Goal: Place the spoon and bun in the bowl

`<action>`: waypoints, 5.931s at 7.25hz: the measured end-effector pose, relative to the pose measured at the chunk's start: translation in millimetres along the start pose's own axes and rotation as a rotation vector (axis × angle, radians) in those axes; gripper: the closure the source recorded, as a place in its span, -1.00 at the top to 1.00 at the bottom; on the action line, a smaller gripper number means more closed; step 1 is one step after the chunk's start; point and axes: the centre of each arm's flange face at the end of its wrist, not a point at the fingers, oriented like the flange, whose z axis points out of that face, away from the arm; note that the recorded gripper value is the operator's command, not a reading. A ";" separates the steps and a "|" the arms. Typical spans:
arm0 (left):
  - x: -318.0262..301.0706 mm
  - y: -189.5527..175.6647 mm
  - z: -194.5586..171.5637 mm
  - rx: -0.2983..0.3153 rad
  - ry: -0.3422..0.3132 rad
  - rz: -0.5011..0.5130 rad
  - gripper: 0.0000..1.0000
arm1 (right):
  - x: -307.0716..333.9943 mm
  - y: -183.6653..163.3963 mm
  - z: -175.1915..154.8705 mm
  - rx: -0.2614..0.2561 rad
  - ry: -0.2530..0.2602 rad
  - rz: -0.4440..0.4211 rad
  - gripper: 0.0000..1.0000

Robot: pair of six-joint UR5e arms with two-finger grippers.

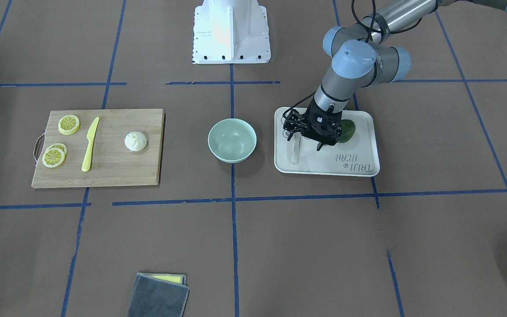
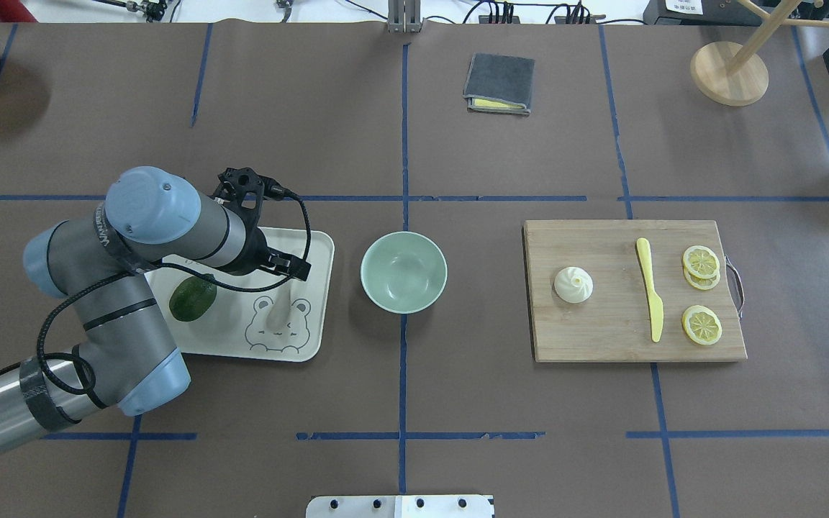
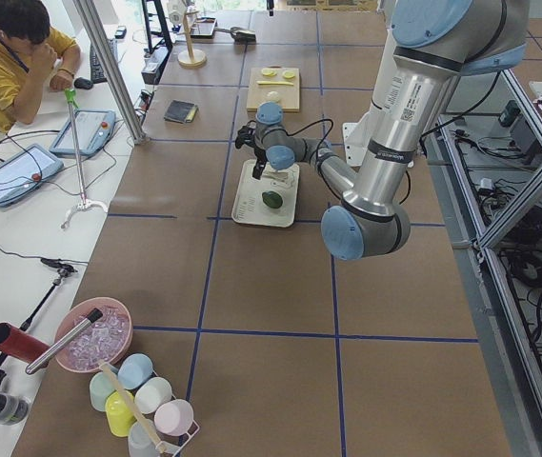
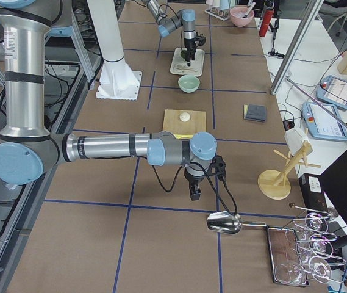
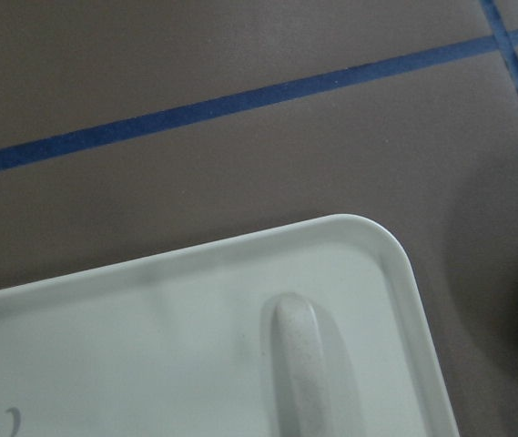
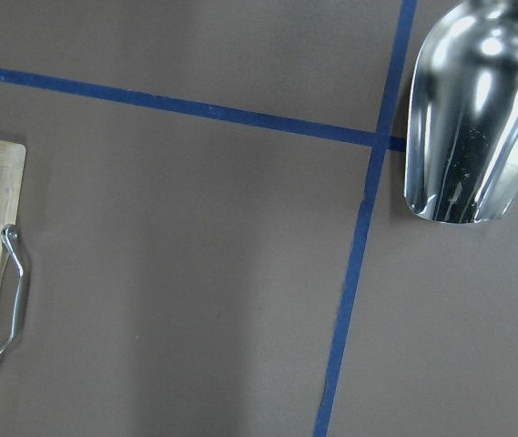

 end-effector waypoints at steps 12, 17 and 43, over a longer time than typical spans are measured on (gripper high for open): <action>24.5 -6.4 19.3 -0.023 -0.078 0.027 -1.00 | -3.0 -4.5 3.9 -0.008 -0.003 -0.004 1.00; 97.8 -35.6 -40.2 0.011 -0.034 0.032 -1.00 | -2.2 -4.3 4.8 -0.010 -0.004 -0.002 1.00; -76.7 -43.1 -162.9 0.146 -0.089 0.231 0.79 | -481.5 -42.2 150.3 0.108 0.066 0.113 0.85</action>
